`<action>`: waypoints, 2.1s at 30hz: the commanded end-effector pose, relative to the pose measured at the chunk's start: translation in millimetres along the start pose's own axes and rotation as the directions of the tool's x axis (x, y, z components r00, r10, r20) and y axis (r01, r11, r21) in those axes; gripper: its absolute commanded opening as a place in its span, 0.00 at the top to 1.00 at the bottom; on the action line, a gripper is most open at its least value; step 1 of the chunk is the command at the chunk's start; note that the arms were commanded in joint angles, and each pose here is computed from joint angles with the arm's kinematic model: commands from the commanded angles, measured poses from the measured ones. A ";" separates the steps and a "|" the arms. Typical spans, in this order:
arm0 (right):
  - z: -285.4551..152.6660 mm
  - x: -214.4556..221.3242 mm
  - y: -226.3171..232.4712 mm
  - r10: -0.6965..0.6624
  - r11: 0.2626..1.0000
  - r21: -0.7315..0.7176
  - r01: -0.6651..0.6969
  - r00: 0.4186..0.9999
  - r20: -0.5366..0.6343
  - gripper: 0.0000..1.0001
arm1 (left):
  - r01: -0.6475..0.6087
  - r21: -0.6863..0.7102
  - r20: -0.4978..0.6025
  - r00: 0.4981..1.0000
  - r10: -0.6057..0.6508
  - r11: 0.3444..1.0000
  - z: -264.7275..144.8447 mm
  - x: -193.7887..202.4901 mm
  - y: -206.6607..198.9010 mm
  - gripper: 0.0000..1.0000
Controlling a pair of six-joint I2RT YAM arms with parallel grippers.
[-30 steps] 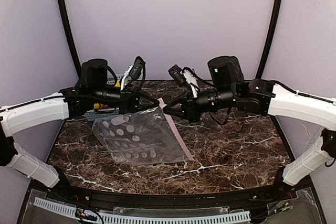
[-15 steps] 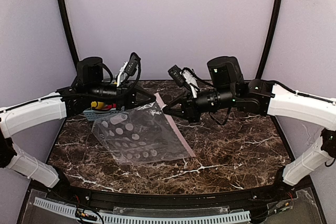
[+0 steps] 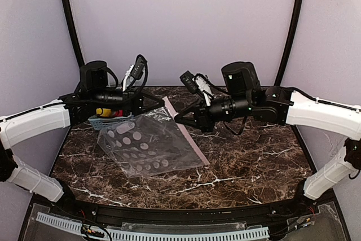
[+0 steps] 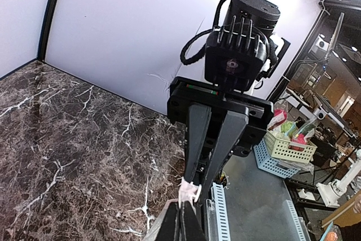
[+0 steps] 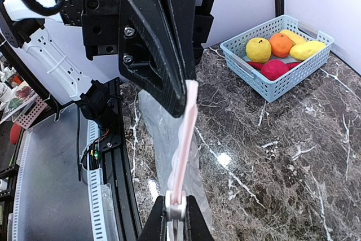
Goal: Place the food in the zip-top bag and seal the zipper
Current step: Unzip the zipper from the zipper food storage bag.
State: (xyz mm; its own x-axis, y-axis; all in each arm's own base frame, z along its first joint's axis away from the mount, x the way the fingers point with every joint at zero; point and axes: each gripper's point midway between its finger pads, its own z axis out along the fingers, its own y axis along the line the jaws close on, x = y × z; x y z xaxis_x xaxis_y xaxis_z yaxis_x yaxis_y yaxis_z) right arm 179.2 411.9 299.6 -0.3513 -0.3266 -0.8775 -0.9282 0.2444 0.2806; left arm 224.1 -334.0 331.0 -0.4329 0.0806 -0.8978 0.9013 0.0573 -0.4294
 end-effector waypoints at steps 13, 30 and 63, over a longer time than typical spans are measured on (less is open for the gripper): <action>7.2 35.6 -4.6 0.052 0.999 0.006 -0.052 0.993 -0.105 1.00 | -0.081 -0.101 0.123 0.988 0.093 0.992 -37.2 -37.0 3.5 0.99; 11.0 42.3 -9.7 0.061 0.998 0.022 -0.059 0.991 -0.121 1.00 | -0.097 -0.173 0.178 0.976 0.128 0.980 -61.7 -52.8 10.3 0.99; 20.1 84.6 -18.4 0.129 0.992 0.045 -0.121 0.960 -0.250 1.00 | -0.101 -0.238 0.251 0.954 0.162 0.966 -93.0 -71.6 17.1 0.99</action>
State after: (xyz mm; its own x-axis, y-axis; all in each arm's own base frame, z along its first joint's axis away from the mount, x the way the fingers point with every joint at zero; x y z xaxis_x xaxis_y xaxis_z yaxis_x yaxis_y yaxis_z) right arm 182.7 415.1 265.2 -0.4014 -0.3747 -0.8358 -0.9088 0.2766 0.3125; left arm 261.9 -263.7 363.0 -0.3879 -0.0753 -0.9186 0.8911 0.2239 -0.3947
